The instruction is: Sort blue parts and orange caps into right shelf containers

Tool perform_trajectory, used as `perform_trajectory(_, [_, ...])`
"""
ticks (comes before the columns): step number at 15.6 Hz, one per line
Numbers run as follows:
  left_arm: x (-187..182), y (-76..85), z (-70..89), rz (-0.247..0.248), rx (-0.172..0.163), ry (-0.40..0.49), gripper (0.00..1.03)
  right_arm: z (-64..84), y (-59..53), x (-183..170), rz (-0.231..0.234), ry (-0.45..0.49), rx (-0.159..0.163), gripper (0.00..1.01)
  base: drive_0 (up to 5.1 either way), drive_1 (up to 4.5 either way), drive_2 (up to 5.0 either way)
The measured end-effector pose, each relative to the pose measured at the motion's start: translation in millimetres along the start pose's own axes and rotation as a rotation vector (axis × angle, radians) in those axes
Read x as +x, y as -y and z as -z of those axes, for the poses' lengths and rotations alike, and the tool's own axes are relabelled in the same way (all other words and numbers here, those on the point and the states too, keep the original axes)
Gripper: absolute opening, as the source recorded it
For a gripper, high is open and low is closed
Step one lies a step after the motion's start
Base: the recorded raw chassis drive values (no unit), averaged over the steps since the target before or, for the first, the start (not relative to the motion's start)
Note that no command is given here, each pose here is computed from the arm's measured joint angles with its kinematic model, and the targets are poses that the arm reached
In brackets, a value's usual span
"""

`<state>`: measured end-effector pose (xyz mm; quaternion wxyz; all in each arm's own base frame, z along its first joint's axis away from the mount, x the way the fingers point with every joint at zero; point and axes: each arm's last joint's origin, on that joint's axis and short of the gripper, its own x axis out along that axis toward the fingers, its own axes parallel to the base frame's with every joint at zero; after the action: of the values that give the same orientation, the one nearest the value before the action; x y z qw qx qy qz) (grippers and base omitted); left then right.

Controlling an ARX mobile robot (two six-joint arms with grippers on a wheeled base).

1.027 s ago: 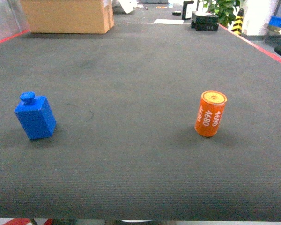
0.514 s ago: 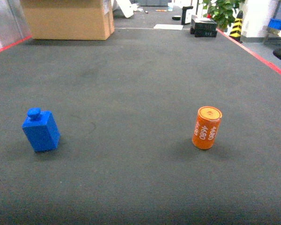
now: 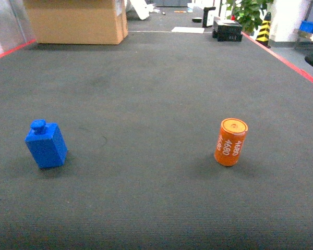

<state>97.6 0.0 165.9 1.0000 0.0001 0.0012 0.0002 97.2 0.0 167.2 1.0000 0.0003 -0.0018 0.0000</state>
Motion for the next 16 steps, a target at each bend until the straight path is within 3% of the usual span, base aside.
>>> perform_trajectory(16, [0.0, 0.0, 0.0, 0.0, 0.0, 0.0, 0.98, 0.0, 0.0, 0.0, 0.0, 0.0, 0.0, 0.98, 0.0, 0.0, 0.0])
